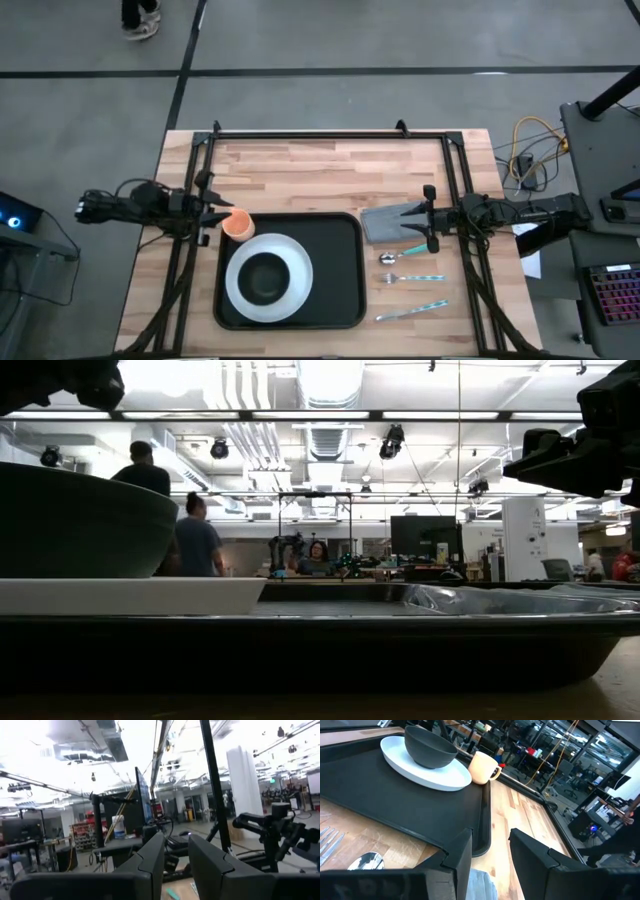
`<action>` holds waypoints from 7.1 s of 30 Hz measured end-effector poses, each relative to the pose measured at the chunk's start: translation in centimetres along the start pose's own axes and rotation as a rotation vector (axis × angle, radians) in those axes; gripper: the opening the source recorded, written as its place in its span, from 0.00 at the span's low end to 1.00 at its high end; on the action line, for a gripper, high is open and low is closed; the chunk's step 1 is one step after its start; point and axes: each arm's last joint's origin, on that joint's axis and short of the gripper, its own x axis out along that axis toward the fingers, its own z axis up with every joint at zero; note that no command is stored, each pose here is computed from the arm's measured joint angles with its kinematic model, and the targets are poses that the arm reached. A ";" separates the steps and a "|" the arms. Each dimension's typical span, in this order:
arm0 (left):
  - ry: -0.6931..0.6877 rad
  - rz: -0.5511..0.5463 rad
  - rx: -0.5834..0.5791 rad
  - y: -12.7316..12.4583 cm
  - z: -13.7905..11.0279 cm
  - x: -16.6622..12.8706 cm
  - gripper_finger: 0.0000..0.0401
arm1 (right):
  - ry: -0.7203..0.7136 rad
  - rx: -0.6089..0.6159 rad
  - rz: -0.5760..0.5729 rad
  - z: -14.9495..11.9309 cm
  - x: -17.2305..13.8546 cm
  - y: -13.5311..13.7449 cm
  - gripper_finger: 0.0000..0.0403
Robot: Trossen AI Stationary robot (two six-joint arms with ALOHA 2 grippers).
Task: Set up tray
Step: Put the gray napkin to the right of the white plate on the black tray
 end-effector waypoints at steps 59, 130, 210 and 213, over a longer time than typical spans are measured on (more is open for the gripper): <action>0.367 -0.059 0.035 -1.2 -7.0 -1.5 0.18 | -0.001 0.000 0.001 0.0 0.0 0.0 0.31; 0.372 -0.058 0.033 -1.2 -7.1 -1.5 0.18 | -0.414 0.442 -0.006 3.5 -0.7 -1.4 0.30; 0.367 -0.057 0.033 -1.2 -7.1 -1.5 0.18 | 1.015 0.187 -0.265 9.6 12.6 10.6 0.52; 0.367 -0.057 0.033 -1.2 -7.0 -1.5 0.18 | 1.040 0.196 -0.293 8.8 12.6 10.2 0.58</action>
